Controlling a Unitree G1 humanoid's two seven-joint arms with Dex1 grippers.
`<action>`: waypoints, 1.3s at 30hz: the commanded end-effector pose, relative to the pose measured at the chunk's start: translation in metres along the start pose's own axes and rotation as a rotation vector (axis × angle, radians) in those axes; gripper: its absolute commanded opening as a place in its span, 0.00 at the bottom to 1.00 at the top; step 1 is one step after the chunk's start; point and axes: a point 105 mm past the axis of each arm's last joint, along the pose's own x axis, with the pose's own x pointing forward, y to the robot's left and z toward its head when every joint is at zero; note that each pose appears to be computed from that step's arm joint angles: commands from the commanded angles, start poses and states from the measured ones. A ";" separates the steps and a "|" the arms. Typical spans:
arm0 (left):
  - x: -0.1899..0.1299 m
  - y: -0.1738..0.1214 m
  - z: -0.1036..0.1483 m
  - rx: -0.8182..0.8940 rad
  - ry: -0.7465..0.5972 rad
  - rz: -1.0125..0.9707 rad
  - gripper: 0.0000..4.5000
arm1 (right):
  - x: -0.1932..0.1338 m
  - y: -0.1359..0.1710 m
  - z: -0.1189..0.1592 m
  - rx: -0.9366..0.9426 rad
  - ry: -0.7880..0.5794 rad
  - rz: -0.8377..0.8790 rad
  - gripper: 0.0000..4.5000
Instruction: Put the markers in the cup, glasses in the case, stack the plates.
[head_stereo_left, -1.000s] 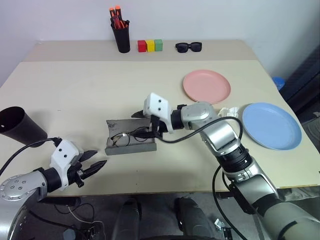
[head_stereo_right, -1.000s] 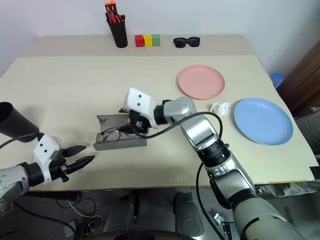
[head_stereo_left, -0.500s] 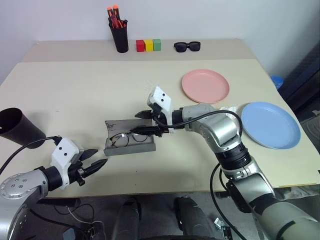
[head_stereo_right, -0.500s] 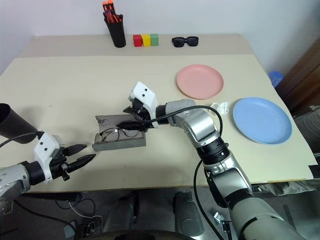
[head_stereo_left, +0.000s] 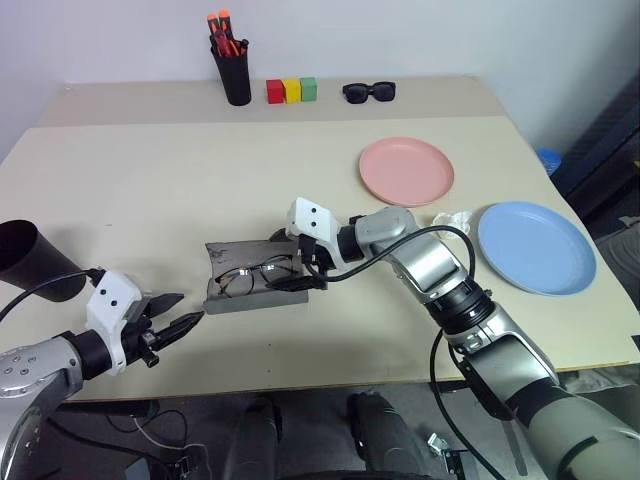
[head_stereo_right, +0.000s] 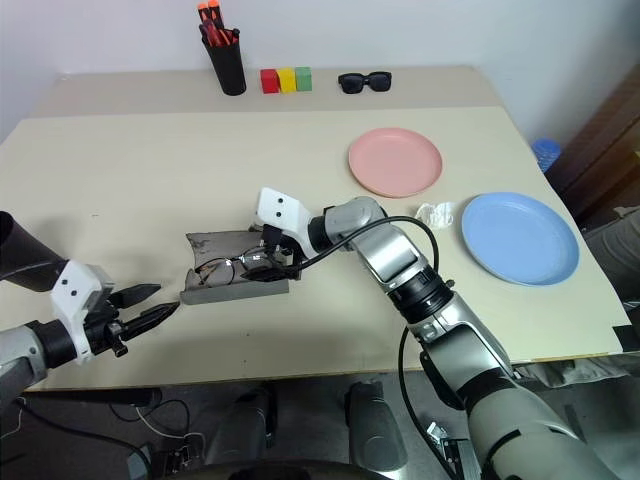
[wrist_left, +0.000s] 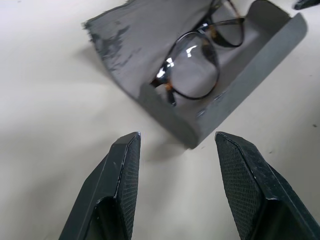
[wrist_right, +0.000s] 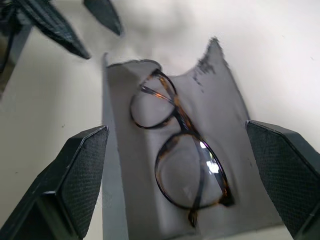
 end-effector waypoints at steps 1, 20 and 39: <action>-0.005 0.003 0.004 0.013 -0.017 0.024 0.54 | 0.006 -0.001 0.010 -0.017 -0.025 0.025 0.99; -0.005 0.000 0.002 -0.004 -0.021 0.027 0.54 | 0.014 0.017 -0.012 0.055 0.017 0.157 0.99; 0.016 0.024 0.061 -0.032 -0.215 0.041 0.23 | -0.036 0.026 0.007 -0.045 -0.098 0.080 1.00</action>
